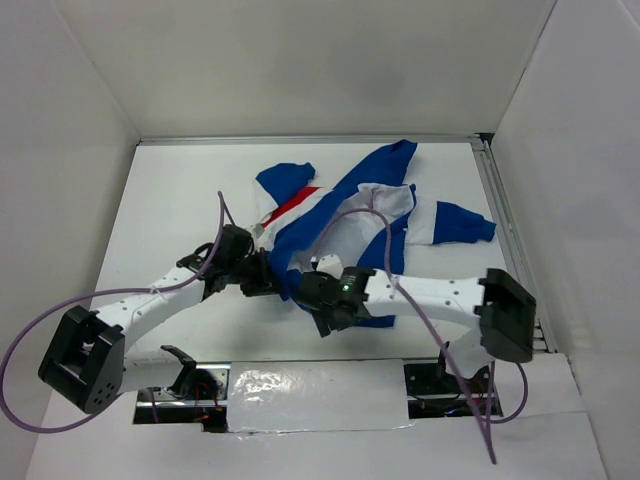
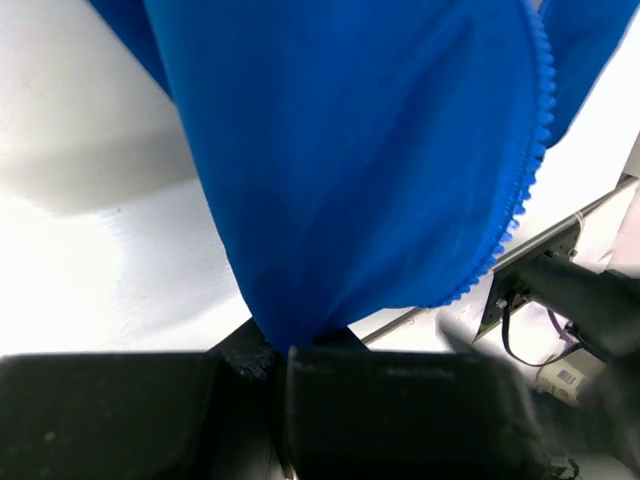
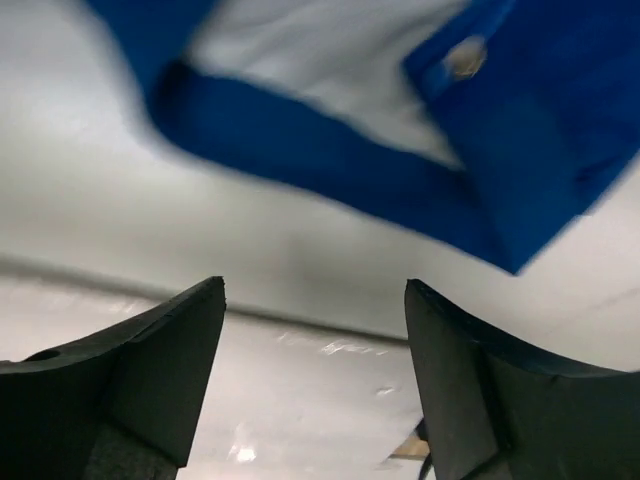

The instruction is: Zip up the jacket

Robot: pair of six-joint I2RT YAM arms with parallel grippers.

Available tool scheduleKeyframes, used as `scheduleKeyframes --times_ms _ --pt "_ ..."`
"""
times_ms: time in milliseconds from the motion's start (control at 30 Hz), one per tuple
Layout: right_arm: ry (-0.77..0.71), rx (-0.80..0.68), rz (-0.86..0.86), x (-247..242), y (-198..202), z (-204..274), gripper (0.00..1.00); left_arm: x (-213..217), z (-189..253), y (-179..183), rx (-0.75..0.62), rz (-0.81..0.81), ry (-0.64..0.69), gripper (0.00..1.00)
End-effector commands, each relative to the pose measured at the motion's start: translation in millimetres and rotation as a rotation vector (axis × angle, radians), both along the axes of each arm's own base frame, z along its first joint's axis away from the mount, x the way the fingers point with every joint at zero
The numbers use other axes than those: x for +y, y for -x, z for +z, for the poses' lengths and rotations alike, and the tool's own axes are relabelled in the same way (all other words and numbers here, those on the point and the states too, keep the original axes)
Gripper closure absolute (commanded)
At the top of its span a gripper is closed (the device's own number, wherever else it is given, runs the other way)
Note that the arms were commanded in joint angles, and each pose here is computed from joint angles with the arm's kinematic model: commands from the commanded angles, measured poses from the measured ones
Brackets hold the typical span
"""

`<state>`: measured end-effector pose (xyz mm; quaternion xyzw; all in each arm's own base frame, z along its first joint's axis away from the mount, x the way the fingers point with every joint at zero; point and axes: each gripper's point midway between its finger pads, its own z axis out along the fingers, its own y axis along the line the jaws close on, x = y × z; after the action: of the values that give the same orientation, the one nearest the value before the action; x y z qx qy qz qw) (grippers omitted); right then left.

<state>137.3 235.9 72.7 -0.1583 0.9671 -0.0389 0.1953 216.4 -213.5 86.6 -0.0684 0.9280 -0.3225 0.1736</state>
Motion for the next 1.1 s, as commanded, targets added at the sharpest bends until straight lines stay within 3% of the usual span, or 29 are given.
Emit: scheduleKeyframes --times_ms 0,133,167,367,567,700,1067 --pt "-0.284 -0.038 0.07 27 1 40 0.19 0 -5 2 0.023 0.017 0.003 1.0" --pt "-0.557 -0.089 -0.065 -1 -25 65 0.18 -2 -8 7 0.024 0.008 0.004 1.0" --pt "-0.555 -0.084 -0.149 -22 -36 52 0.18 -3 -7 7 0.017 0.007 0.004 1.0" --pt "-0.693 -0.047 -0.253 -28 -59 47 0.22 -8 -8 6 0.021 0.006 -0.021 1.0" --pt "-0.664 -0.004 -0.499 -19 -85 23 0.28 -19 -9 11 0.022 -0.027 -0.004 1.0" --pt "-0.527 -0.032 -0.665 -32 -102 2 0.29 -21 -12 15 0.029 -0.037 -0.016 1.0" --pt "-0.4 -0.051 -0.822 -35 -124 -33 0.31 -23 -10 24 -0.009 -0.071 0.0 1.0"
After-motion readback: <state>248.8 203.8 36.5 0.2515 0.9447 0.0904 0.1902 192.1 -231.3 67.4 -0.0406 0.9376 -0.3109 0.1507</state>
